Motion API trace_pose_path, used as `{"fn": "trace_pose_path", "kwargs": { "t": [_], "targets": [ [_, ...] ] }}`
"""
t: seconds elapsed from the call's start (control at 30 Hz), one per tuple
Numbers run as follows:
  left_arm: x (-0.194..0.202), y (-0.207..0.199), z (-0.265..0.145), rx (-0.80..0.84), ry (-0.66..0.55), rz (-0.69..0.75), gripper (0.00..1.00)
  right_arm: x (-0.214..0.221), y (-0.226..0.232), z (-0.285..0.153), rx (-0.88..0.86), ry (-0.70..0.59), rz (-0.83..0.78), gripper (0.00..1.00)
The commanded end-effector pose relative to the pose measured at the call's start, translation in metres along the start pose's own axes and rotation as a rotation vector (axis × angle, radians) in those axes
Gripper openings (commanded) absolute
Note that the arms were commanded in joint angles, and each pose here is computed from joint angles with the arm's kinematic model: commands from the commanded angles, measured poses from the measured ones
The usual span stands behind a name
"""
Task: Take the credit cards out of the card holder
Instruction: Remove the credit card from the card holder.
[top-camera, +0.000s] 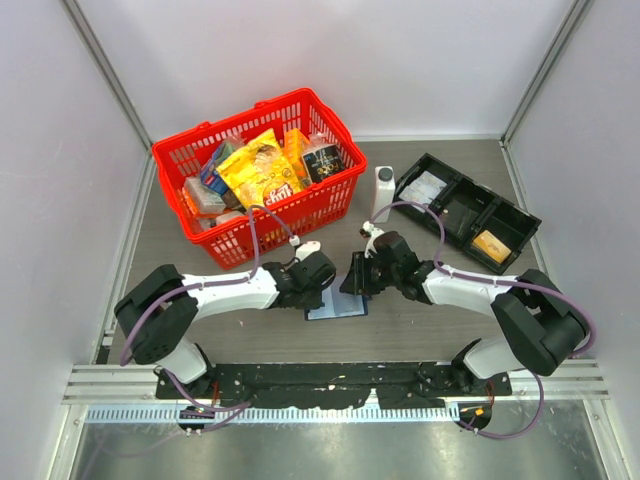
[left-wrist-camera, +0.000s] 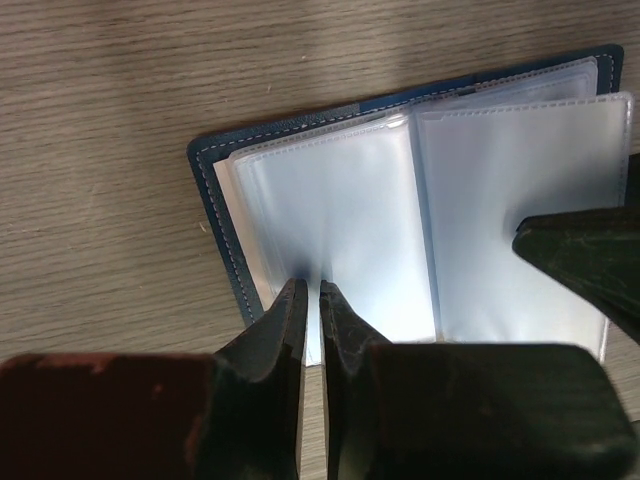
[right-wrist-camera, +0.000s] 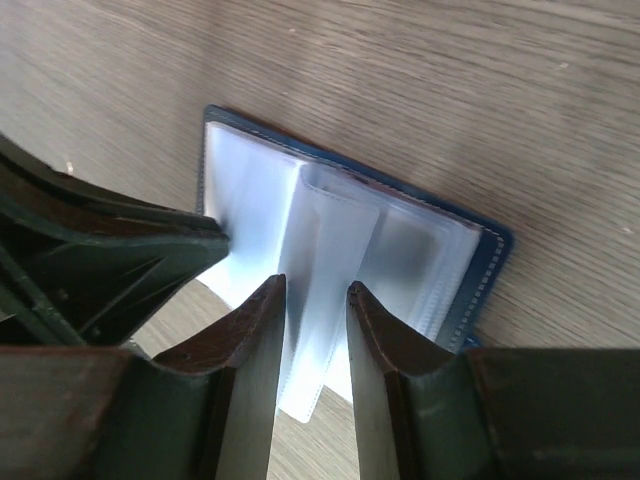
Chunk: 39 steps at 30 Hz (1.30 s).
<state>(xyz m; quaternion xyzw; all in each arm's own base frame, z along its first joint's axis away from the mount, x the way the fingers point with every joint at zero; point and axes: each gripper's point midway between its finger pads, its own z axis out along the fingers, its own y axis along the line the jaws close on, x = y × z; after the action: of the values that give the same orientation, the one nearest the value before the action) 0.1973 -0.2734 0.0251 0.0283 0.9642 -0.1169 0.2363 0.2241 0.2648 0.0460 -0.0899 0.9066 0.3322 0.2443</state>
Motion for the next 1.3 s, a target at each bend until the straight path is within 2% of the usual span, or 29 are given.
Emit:
{"fn": "trace_pose_path", "kwargs": {
  "t": [0.0, 0.23, 0.43, 0.53, 0.77, 0.97, 1.13, 1.27],
  "targets": [
    [-0.001, -0.005, 0.003, 0.029, -0.001, -0.011, 0.12, -0.011, 0.034, -0.002, -0.145, -0.023, -0.011, 0.36],
    [-0.01, -0.002, -0.011, 0.055, -0.069, -0.055, 0.15, -0.011, 0.064, 0.0, -0.242, -0.016, -0.029, 0.37],
    [-0.02, 0.011, -0.034, 0.081, -0.169, -0.143, 0.33, 0.006, 0.07, 0.019, -0.241, 0.052, -0.038, 0.48],
    [-0.029, 0.006, -0.051, 0.14, -0.21, -0.164, 0.4, 0.009, 0.07, 0.022, -0.239, 0.064, -0.05, 0.51],
    [-0.047, -0.019, -0.077, 0.256, -0.242, -0.171, 0.42, -0.002, 0.069, 0.012, -0.201, 0.041, -0.128, 0.56],
    [-0.059, -0.034, -0.088, 0.306, -0.256, -0.171, 0.43, -0.011, 0.081, 0.006, -0.24, 0.021, -0.147, 0.6],
    [-0.06, -0.041, -0.088, 0.319, -0.244, -0.165, 0.43, -0.024, 0.07, -0.002, -0.152, -0.04, -0.177, 0.6],
    [-0.058, -0.041, -0.077, 0.294, -0.229, -0.146, 0.4, -0.032, 0.042, -0.005, -0.002, -0.091, -0.145, 0.53]
  ]
}}
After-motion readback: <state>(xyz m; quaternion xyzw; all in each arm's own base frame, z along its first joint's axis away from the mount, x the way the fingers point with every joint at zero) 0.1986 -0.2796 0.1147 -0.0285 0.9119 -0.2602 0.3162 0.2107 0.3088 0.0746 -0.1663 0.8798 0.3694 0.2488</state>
